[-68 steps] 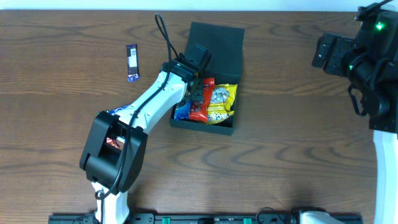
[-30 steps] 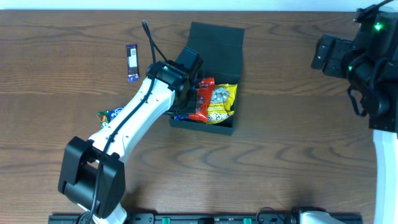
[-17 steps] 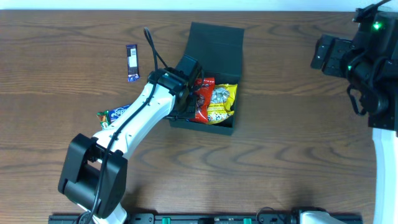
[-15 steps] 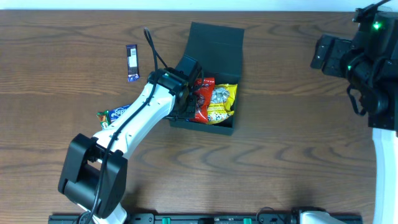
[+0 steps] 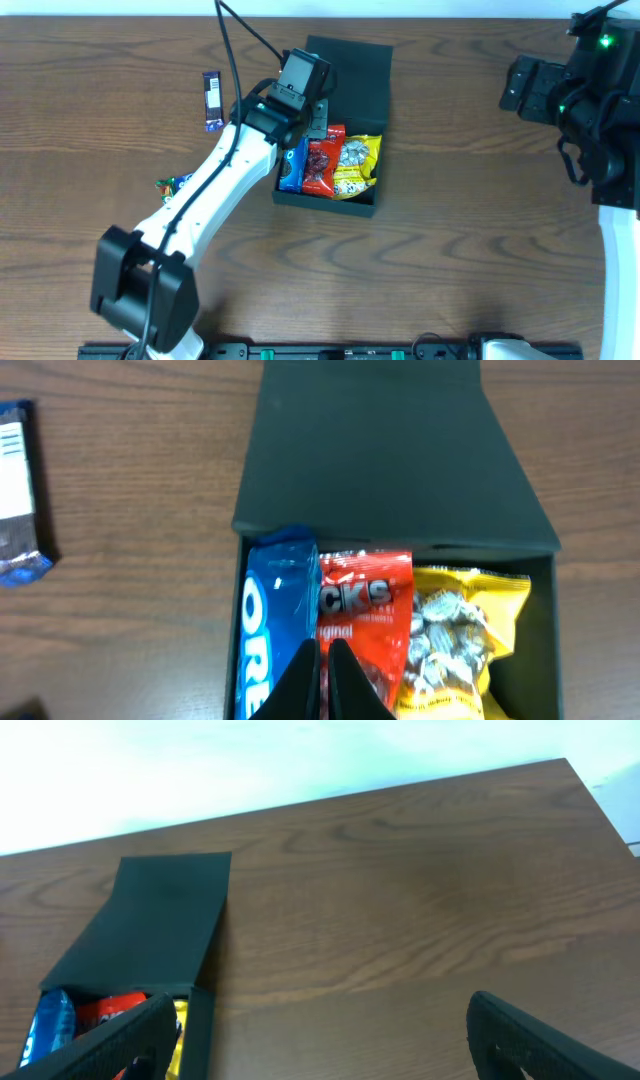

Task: Pack container
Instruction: 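Push the Oreo pack down into the box and open the left gripper, then move the left gripper to the dark blue candy bar and grasp it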

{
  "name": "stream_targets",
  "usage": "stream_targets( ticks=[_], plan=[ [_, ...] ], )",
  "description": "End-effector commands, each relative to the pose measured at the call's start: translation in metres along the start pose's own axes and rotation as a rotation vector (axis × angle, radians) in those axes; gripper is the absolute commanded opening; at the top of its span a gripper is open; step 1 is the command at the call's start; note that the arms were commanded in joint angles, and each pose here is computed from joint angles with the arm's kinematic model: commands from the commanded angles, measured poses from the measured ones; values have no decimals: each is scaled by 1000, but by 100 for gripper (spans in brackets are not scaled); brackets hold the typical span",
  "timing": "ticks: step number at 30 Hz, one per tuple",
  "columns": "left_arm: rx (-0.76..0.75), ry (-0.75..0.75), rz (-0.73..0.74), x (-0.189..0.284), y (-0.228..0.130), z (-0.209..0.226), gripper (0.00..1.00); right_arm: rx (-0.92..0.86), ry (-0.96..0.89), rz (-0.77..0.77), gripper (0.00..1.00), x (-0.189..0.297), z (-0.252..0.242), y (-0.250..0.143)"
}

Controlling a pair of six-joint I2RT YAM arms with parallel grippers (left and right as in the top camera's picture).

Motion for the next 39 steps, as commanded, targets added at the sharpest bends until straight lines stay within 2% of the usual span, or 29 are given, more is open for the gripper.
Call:
stream_targets(
  ticks=[1, 7, 16, 26, 30, 35, 39],
  plan=[
    [-16, 42, 47, -34, -8, 10, 6, -17, -1, 4, 92, -2, -1, 0],
    [3, 45, -7, -54, 6, 21, 6, -17, -1, 4, 92, -2, -1, 0],
    [24, -16, 86, -80, -13, 24, 6, -17, -4, 0, 92, -2, -1, 1],
    [25, -23, 93, -83, -15, 23, 6, -19, 2, -21, 93, -2, 0, 6],
    [26, -28, 59, -69, 0, 21, 6, -19, 2, -21, 93, -2, 0, 6],
    [27, 69, 11, -31, 25, 35, 6, -19, -2, -22, 93, -2, 0, 6],
    [57, 232, 24, -11, 25, 79, 6, -20, -1, -27, 93, -2, 0, 7]
  ],
)
Point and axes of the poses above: each gripper's point midway between its finger pads, its own x axis back along the fingers, its own z axis along the line the jaws close on, y = z × x, the point moved 2 cm from there along x, back along the fingers, and after that the axes turned 4 degrees about -x, right-handed, at the moved point
